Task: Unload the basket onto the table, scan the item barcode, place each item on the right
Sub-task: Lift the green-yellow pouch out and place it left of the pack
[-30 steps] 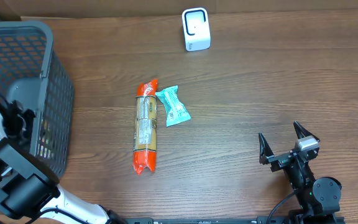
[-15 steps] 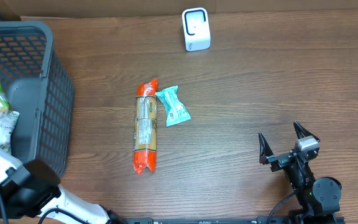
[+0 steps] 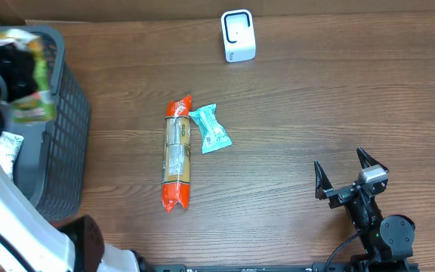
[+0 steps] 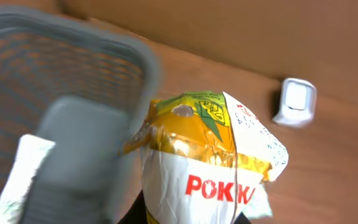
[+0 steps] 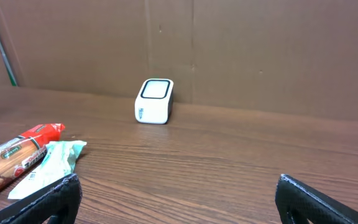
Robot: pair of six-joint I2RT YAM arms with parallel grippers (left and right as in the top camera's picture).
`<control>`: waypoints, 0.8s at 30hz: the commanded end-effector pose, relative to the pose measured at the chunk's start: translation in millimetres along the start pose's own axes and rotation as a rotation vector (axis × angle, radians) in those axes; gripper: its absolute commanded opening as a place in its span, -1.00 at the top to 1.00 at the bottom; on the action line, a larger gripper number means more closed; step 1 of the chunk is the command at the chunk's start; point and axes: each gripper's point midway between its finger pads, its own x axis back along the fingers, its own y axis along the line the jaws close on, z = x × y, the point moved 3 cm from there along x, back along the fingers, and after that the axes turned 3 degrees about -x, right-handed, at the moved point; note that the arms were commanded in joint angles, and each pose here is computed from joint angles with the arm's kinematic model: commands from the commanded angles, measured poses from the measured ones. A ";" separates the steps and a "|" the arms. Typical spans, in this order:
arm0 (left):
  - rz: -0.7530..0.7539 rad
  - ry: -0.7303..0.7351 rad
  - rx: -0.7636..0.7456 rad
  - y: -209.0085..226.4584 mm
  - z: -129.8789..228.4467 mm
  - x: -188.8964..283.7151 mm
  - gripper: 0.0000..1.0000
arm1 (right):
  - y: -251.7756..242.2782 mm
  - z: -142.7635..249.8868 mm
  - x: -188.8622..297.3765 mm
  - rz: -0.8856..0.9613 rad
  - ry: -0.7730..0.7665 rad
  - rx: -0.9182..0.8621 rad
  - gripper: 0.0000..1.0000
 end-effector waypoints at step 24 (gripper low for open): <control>-0.075 0.695 -0.109 -36.8 180.1 -202.2 0.91 | -0.6 1.9 -0.1 0.005 -0.004 0.002 -1.00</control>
